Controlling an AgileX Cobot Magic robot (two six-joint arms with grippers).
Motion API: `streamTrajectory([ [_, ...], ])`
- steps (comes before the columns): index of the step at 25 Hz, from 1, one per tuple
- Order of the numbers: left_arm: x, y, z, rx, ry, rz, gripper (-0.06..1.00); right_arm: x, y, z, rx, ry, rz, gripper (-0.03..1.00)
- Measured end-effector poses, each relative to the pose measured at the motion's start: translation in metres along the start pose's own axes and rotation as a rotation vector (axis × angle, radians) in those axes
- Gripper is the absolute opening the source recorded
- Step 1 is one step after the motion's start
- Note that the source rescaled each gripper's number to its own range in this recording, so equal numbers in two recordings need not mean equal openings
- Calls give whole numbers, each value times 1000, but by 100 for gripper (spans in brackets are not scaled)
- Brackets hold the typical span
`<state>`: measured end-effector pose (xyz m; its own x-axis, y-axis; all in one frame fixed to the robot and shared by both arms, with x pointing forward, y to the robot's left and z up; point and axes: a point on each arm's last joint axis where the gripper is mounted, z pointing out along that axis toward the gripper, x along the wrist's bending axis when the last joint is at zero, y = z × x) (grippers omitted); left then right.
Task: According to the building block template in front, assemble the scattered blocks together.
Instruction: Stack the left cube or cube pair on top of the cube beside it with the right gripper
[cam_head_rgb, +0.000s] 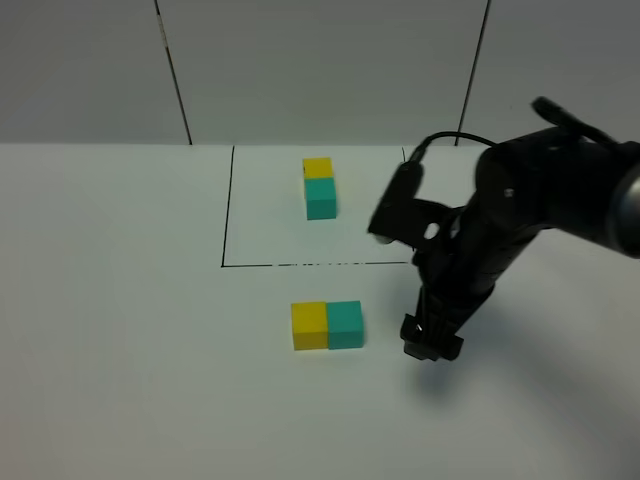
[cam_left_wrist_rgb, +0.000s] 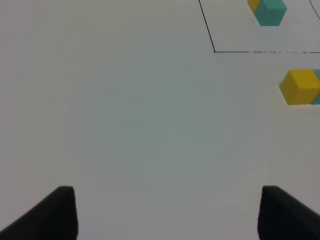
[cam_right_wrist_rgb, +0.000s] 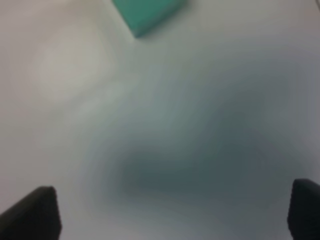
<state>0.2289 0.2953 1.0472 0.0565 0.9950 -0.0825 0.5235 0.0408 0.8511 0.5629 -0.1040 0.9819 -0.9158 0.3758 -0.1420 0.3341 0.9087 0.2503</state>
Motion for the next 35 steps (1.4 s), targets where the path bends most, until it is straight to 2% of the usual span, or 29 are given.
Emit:
streamTrajectory([
  [4, 0, 0, 0, 0, 0, 0, 64, 8, 31, 22, 24, -10, -167, 83],
  [10, 0, 0, 0, 0, 0, 0, 64, 22, 54, 51, 61, 28, -312, 83],
  [15, 0, 0, 0, 0, 0, 0, 64, 28, 69, 57, 70, 1, -433, 83],
  [24, 0, 0, 0, 0, 0, 0, 64, 30, 76, 75, 86, 16, -484, 82],
  [35, 0, 0, 0, 0, 0, 0, 64, 23, 87, 87, 70, -8, -506, 79],
])
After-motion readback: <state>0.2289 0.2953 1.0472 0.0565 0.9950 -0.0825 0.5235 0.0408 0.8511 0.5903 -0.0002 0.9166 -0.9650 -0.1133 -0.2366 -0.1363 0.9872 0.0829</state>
